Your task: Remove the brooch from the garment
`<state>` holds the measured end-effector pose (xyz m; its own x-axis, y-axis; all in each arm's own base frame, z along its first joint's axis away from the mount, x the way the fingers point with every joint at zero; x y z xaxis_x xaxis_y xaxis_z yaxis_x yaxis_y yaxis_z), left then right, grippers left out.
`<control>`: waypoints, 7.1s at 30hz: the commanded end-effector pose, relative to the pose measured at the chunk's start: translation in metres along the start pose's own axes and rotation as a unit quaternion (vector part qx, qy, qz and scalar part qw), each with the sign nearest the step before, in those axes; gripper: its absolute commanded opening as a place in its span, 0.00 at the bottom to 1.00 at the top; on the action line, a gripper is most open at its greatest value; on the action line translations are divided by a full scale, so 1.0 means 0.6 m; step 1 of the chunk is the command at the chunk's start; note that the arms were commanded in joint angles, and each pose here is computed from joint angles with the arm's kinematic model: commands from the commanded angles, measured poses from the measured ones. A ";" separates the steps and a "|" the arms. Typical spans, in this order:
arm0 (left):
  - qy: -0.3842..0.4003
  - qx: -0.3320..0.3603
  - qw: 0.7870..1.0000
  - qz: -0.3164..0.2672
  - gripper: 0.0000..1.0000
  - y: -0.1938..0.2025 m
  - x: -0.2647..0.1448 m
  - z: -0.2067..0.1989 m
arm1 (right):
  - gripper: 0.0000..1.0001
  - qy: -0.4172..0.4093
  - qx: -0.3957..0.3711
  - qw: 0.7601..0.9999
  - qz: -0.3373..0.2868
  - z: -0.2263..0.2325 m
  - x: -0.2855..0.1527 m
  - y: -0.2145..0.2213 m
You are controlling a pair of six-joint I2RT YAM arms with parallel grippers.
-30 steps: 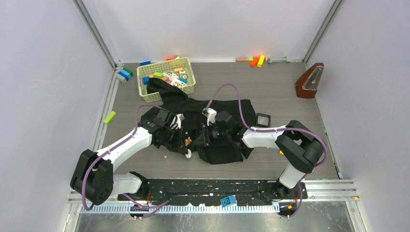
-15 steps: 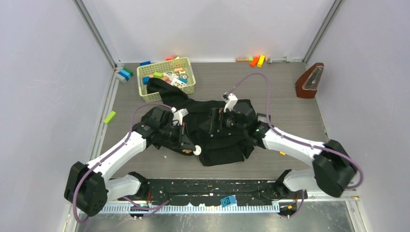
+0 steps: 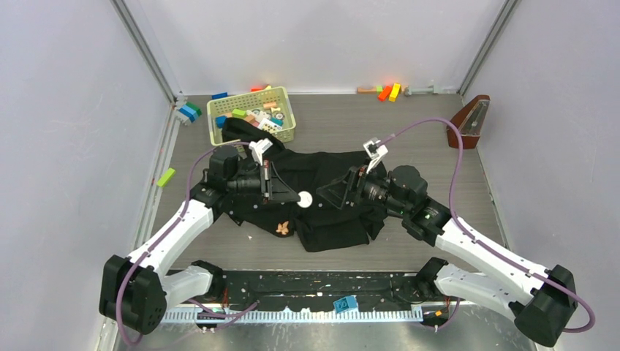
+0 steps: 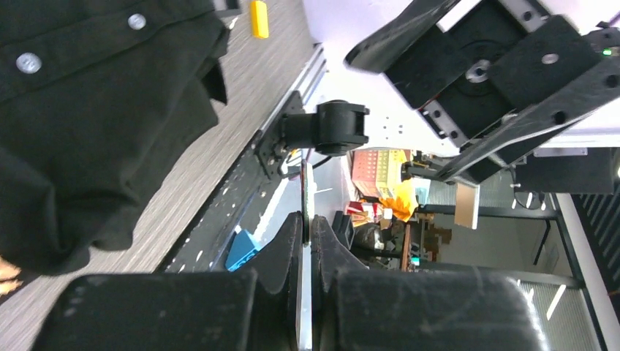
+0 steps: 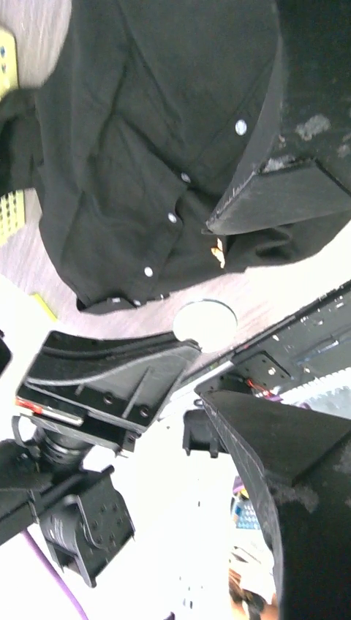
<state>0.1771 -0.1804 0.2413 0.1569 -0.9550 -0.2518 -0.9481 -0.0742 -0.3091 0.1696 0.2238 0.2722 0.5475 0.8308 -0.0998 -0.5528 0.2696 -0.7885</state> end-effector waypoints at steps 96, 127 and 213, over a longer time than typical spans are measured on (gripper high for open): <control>-0.089 0.037 0.995 -0.023 0.00 0.016 0.002 0.034 | 0.69 0.175 0.091 0.980 0.002 -0.062 0.017 0.014; -0.348 0.102 0.923 -0.129 0.00 -0.037 -0.022 0.152 | 1.00 0.583 0.151 0.797 0.046 -0.291 -0.152 0.017; -0.156 0.333 0.929 -0.046 0.00 -0.026 0.160 0.044 | 0.52 0.242 0.299 0.913 0.136 -0.216 -0.069 0.051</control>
<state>0.1951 -0.2634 0.1897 0.3003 -0.8598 -0.4129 -0.6496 0.1326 -0.7486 0.2093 0.1251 0.1418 0.4416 0.5275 -0.7258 -0.8743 0.4347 -0.2160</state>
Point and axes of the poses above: each gripper's point midway between its finger pads, its own x axis out along the fingers, its own z axis along the line the jaws close on, y = z × x, the point moved 7 cm from there along -x, back along the fingers, and after that the axes turned 1 degree about x, right-handed, at the moved point
